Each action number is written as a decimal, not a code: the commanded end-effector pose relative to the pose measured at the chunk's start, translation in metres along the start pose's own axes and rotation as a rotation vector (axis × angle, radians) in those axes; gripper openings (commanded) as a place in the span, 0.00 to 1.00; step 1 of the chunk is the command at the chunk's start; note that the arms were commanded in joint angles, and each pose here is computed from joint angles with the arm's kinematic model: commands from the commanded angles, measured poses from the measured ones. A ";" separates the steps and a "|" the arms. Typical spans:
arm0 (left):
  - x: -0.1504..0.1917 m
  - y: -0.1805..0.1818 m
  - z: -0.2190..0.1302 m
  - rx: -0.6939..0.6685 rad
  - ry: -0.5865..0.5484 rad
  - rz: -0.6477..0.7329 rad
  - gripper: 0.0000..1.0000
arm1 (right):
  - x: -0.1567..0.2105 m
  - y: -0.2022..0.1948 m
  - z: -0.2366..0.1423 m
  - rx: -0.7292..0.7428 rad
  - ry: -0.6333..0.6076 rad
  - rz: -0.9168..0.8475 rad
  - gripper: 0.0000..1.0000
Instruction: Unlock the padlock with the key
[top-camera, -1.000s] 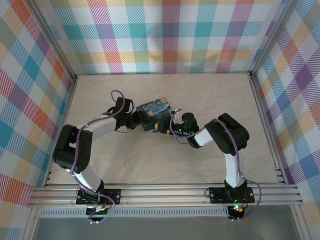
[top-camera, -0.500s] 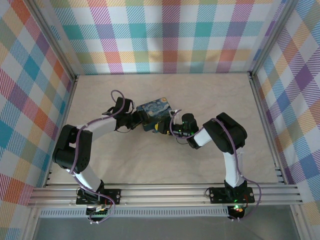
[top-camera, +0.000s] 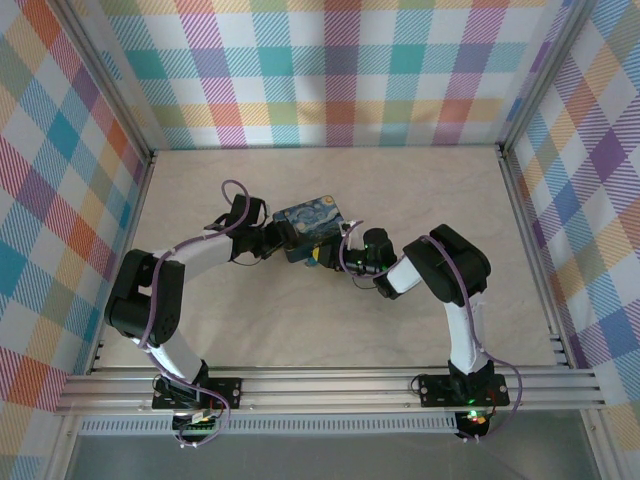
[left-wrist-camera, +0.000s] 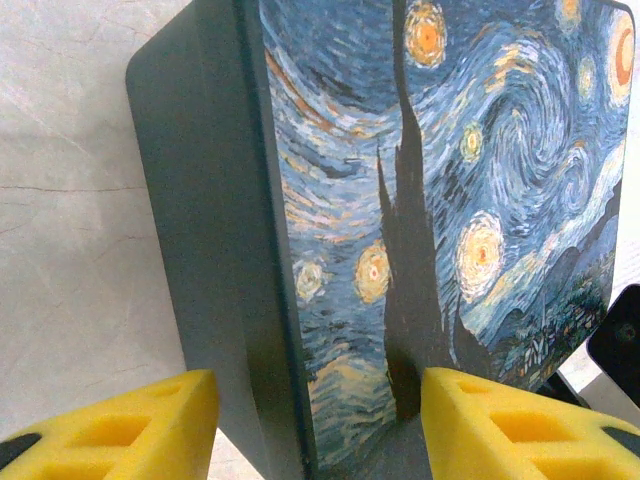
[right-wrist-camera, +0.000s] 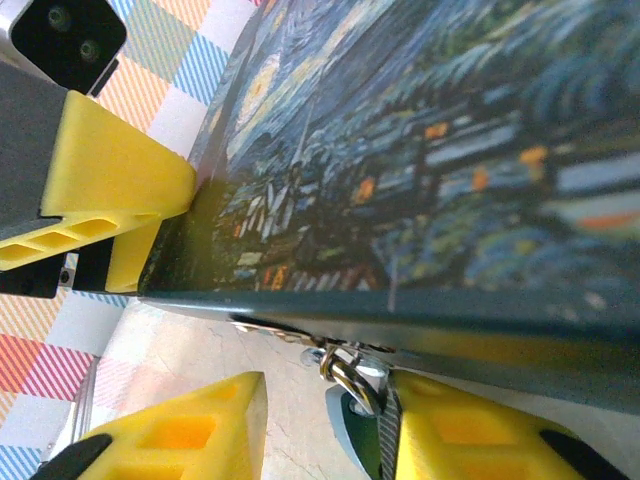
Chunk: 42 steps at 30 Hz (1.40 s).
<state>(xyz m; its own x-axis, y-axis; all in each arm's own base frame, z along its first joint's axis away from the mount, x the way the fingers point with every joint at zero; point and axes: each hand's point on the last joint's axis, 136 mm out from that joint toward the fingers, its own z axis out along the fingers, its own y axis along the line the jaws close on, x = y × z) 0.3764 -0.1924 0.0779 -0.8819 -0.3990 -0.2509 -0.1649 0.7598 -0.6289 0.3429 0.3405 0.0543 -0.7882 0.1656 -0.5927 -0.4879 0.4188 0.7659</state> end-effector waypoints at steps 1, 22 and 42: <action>0.022 0.028 0.003 -0.110 0.059 -0.031 0.55 | -0.002 0.015 -0.002 -0.050 -0.012 -0.024 0.30; 0.024 0.031 0.001 -0.118 0.054 -0.030 0.55 | -0.011 0.007 -0.013 0.020 -0.084 0.019 0.02; 0.025 0.026 -0.003 -0.084 0.043 -0.029 0.59 | -0.043 -0.001 -0.039 0.111 -0.195 0.072 0.01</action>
<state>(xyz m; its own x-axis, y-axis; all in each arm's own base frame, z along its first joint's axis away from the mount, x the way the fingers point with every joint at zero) 0.3746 -0.1880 0.0776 -0.8703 -0.4112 -0.2711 -0.1652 0.7622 -0.6258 0.3607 0.3035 0.0709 -0.7570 0.3354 -0.5608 -0.3637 0.4968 0.7880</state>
